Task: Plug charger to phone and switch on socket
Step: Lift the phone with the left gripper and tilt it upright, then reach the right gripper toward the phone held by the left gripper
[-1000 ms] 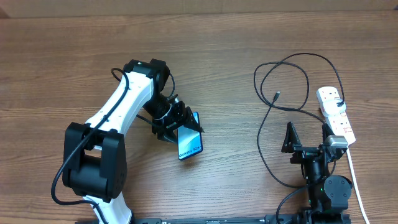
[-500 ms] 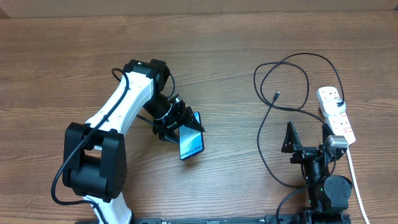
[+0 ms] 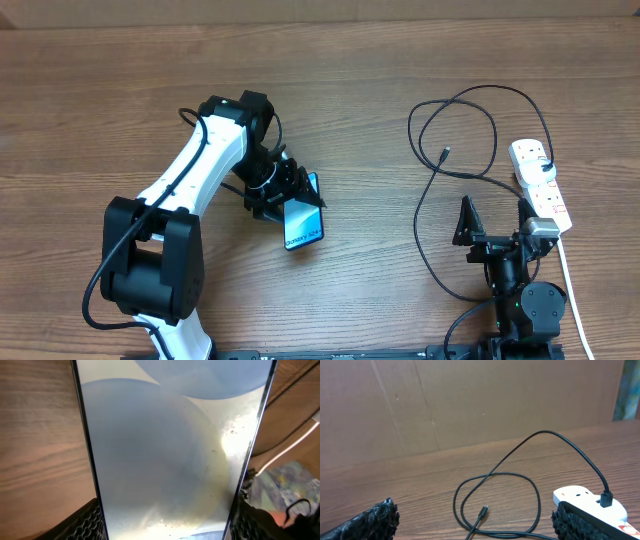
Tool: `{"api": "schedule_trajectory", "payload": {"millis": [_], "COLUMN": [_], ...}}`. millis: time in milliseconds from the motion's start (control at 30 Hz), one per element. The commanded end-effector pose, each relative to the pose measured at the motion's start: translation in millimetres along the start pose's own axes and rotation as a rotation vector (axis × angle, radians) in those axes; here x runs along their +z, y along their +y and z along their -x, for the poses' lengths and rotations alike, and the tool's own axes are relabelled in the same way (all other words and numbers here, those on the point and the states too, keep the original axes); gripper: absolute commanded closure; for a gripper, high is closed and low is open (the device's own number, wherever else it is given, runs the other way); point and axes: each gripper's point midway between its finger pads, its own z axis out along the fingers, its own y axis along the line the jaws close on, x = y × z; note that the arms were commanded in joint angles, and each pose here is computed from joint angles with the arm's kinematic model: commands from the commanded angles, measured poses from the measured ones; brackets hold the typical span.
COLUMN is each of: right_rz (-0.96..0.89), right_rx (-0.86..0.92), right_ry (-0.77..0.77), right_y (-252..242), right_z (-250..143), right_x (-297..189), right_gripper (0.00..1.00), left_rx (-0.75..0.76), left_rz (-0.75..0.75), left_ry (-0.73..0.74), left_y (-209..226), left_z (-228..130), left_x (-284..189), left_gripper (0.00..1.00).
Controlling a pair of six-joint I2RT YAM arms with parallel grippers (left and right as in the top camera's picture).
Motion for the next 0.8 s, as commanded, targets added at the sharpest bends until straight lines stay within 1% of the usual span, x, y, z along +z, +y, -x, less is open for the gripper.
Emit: {"api": "schedule_trajectory", "payload": {"millis": [0,167,400,467,567,700,767], "right_rz": [0.001,0.001,-0.002,0.054,0.18,0.343,0.445], "right_rx": [-0.004,-0.004,-0.004,0.015,0.135,0.421,0.552], "right_ry": [-0.006,-0.006,-0.021,-0.011,0.023,0.107,0.182], "right_y": [-1,0,-1,9,30,59,78], "right_z": [-1,-1,3,1,-3,-6,-8], "right_x": [0,0,0,0,-3,-11,-19], "right_gripper": [0.0,0.0,0.0,0.0,0.0,0.0,0.0], "left_rx": [0.034,0.048,0.066,0.066,0.037,-0.008,-0.046], "left_rz": [0.032,0.06,0.048,0.046,0.048,0.027,0.018], "left_ry": [-0.042,-0.087,-0.131,-0.144,-0.169,-0.199,-0.206], "left_y": [1,5,1,0,0,-5,-6], "left_z": [9,19,30,33,39,46,48], "left_x": [-5,-6,-7,-7,-8,-9,-9], "left_gripper": [0.39,0.39,0.39,0.39,0.39,0.39,0.39]}}
